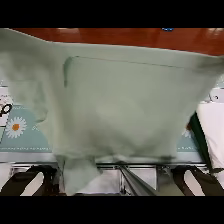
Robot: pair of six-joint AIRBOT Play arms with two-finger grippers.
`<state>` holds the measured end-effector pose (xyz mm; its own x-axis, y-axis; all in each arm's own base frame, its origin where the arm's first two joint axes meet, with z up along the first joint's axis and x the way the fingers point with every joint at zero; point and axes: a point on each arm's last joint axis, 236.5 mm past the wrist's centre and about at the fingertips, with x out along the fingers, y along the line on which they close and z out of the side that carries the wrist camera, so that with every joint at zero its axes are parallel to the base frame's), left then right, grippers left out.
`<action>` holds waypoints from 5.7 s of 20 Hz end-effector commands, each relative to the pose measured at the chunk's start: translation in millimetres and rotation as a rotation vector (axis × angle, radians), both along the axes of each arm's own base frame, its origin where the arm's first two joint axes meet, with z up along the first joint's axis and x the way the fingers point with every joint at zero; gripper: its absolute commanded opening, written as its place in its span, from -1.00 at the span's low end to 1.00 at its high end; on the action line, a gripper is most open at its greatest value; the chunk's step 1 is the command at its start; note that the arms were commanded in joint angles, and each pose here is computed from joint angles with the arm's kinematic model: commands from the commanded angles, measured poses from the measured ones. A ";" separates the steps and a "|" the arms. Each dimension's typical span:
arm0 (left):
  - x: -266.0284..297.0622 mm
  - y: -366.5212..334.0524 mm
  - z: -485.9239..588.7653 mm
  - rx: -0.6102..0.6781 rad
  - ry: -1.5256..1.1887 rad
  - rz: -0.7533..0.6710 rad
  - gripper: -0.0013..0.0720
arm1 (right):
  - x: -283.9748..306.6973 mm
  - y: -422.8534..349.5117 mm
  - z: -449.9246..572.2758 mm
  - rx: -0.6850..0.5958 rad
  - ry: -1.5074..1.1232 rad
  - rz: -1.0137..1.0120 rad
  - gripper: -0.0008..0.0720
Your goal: Fold the shirts.
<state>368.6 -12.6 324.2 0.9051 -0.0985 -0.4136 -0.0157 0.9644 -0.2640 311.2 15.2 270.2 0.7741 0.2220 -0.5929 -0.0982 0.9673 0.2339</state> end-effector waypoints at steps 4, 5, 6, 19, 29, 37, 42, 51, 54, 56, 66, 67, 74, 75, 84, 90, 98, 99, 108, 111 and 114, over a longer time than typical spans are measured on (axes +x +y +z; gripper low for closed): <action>152.5 1.0 -168.3 -0.138 0.252 0.013 -0.89 | 136.8 24.1 -169.0 0.137 0.277 0.121 -0.93; 170.0 2.6 -188.6 -0.146 0.275 0.019 -0.89 | 161.1 26.4 -184.5 0.138 0.272 0.112 -0.93; 187.6 4.5 -208.0 -0.147 0.297 0.023 -0.89 | 188.1 26.2 -196.7 0.148 0.256 0.086 -0.93; 102.7 60.5 -320.6 -0.311 0.948 -0.043 0.42 | 182.2 -73.4 -225.2 0.396 0.600 -0.177 0.17; -112.9 20.5 -371.3 -0.806 0.971 0.007 0.42 | -10.1 -83.6 -297.4 0.377 0.735 -0.352 0.17; -137.8 22.1 -397.2 -0.802 1.071 0.033 0.41 | -30.4 -30.6 -309.7 0.502 0.707 -0.226 0.17; -126.3 24.5 -412.8 -0.785 1.077 0.109 0.41 | -33.4 -26.9 -308.7 0.510 0.720 -0.212 0.17; -123.0 -18.2 -444.1 -0.727 1.205 0.053 -0.17 | -35.5 -25.8 -308.7 0.491 0.718 -0.180 0.17; -111.9 -17.8 -436.8 -0.701 1.181 0.029 -0.89 | -42.2 -30.9 -313.8 0.451 0.740 -0.177 0.17; -105.8 -15.4 -429.2 -0.688 1.167 0.007 -0.89 | -55.4 -38.5 -325.2 0.442 0.811 -0.258 0.17; -100.4 -13.4 -426.0 -0.678 1.151 0.000 -0.89 | -102.9 -10.8 -354.8 0.511 0.987 -0.257 0.17; -99.1 -13.7 -425.8 -0.682 1.146 0.001 -0.89 | -100.4 -10.0 -356.9 0.525 0.988 -0.261 0.17; -96.5 -12.2 -426.6 -0.677 1.134 0.006 -0.89 | -71.5 14.3 -376.3 0.700 1.002 -0.215 0.17; -95.0 -13.1 -425.8 -0.685 1.129 0.007 -0.89 | -68.5 20.6 -379.5 0.684 1.019 -0.191 0.17; -62.5 -21.1 -385.9 -0.728 1.008 -0.092 -0.89 | 19.7 60.9 -312.4 0.539 0.853 0.101 -0.93; 56.2 -14.8 -142.9 -0.697 0.342 -0.279 -0.89 | 123.1 51.6 -80.2 0.336 0.280 0.232 -0.93; -17.0 -28.4 142.6 -0.259 -0.362 -0.338 -0.89 | 26.2 47.8 194.4 0.086 -0.453 0.147 -0.93; -35.9 -34.1 158.5 -0.226 -0.405 -0.338 -0.89 | 7.3 45.4 202.1 0.044 -0.477 0.130 -0.93; -192.0 -67.3 186.3 0.066 -0.520 -0.145 -0.89 | -136.3 24.5 208.9 -0.209 -0.512 -0.029 -0.93; -241.0 -53.3 185.3 0.141 -0.555 -0.045 -0.89 | -153.9 11.8 197.5 -0.222 -0.471 -0.097 -0.93; -260.9 -3.8 175.0 0.136 -0.517 0.139 -0.89 | -147.7 9.9 173.7 -0.211 -0.387 -0.092 -0.93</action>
